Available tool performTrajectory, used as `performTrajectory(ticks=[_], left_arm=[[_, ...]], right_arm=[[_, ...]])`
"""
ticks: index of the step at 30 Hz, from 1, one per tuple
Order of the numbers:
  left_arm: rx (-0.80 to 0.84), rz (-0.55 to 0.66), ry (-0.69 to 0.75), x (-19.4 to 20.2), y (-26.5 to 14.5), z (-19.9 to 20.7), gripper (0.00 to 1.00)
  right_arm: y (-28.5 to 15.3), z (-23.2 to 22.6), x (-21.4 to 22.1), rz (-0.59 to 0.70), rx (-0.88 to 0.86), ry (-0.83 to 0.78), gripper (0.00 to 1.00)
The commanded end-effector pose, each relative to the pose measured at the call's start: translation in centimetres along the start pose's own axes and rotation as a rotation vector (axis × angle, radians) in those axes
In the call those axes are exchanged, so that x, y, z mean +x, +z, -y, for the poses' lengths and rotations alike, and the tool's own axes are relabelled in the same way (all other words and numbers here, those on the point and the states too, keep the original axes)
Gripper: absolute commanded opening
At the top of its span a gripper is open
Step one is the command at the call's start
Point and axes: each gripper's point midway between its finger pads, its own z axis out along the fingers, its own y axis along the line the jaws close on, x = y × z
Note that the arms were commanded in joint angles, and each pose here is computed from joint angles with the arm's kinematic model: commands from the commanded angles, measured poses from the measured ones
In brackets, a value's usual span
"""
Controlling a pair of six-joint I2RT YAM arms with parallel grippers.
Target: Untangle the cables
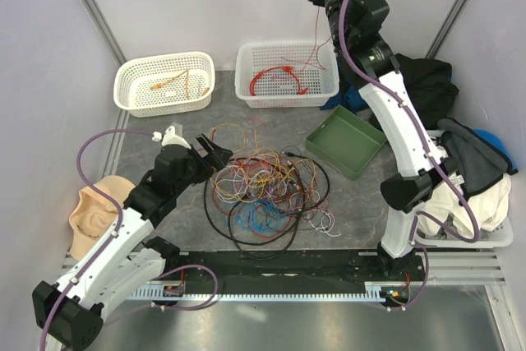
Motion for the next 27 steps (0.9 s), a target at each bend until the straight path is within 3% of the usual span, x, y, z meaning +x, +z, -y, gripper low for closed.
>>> performTrajectory(ticks=[1,17,18,20,21,24,27], left_arm=[[0.001,0.032,-0.033,-0.2,0.2,-0.3,1.00],[-0.009,0.002,-0.057,1.5,0.0,-1.9,1.00],[-0.016,0.002,-0.055,1.6,0.1,-2.1,1.00],[-0.033,-0.006,-0.050,1.9,0.5,-2.5,1.00],[-0.035,-0.011,-0.043,2.0,0.5,-2.5,1.00],[-0.023,-0.024,-0.026,2.0,0.3,-2.1,1.00],[-0.018,-0.001,-0.023,1.3,-0.1,-1.9,1.00]], right_arm=[[3.1,-0.4,1.3,0.075,-0.032,0.012,0.00],[10.4,6.4,17.2,-0.014,0.025,0.047,0.00],[10.4,6.9,19.0,-0.057,0.031,0.040,0.20],[10.2,7.2,22.1,-0.138,0.015,0.031,0.48],[9.8,7.2,23.3,-0.186,0.010,0.041,0.70],[7.7,5.5,22.6,-0.219,-0.004,0.003,0.91],[4.8,2.4,21.1,-0.236,0.008,-0.065,0.98]])
